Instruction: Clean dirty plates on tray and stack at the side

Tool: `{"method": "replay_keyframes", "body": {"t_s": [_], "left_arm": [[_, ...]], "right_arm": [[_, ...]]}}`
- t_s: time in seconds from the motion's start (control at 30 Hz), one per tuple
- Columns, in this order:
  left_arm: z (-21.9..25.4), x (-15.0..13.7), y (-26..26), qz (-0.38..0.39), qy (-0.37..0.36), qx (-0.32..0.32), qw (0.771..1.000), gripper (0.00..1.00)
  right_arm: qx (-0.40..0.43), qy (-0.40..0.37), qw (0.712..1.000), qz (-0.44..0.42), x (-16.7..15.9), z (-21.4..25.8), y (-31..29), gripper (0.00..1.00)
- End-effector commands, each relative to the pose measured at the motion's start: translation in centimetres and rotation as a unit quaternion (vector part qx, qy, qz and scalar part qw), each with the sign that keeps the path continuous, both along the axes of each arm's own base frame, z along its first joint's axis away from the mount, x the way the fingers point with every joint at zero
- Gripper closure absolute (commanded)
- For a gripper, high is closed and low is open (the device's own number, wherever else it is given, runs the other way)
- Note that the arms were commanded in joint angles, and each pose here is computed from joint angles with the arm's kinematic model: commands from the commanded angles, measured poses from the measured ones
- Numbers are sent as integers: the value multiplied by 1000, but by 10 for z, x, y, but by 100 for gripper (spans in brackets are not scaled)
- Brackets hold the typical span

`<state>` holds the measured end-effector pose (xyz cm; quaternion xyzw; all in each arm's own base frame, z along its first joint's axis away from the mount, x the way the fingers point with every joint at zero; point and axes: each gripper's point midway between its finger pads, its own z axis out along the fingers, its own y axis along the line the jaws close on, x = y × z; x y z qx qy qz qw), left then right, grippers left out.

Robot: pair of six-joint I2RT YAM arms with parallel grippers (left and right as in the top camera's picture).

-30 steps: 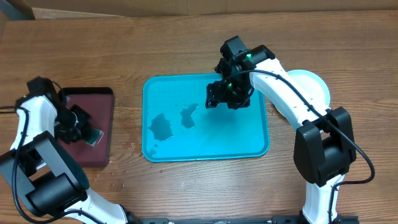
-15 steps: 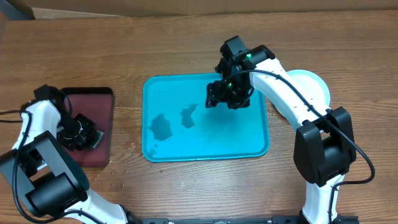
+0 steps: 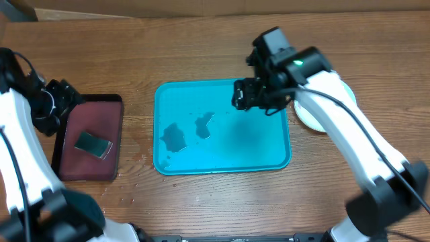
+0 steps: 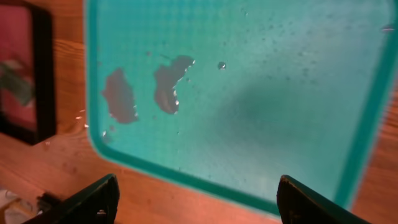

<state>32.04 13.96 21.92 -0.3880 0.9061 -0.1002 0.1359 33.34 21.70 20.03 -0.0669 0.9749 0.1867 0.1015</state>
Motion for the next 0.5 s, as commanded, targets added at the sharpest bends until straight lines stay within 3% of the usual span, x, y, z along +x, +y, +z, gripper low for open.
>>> {"method": "replay_keyframes", "body": {"t_s": [0.0,0.2,0.47], "left_arm": [[61,-14,-30,-56,-88,30,994,1],[83,-44,-63,-84,-111,41,989,0],[60,-86,-103,-127,-131,47,982,1]], "right_arm": [[-6,-49,998,-29,-13,41,-20,17],[-57,-47,997,-20,-59,57,-40,17],[-124,-49,991,3,-119,46,-43,16]]}}
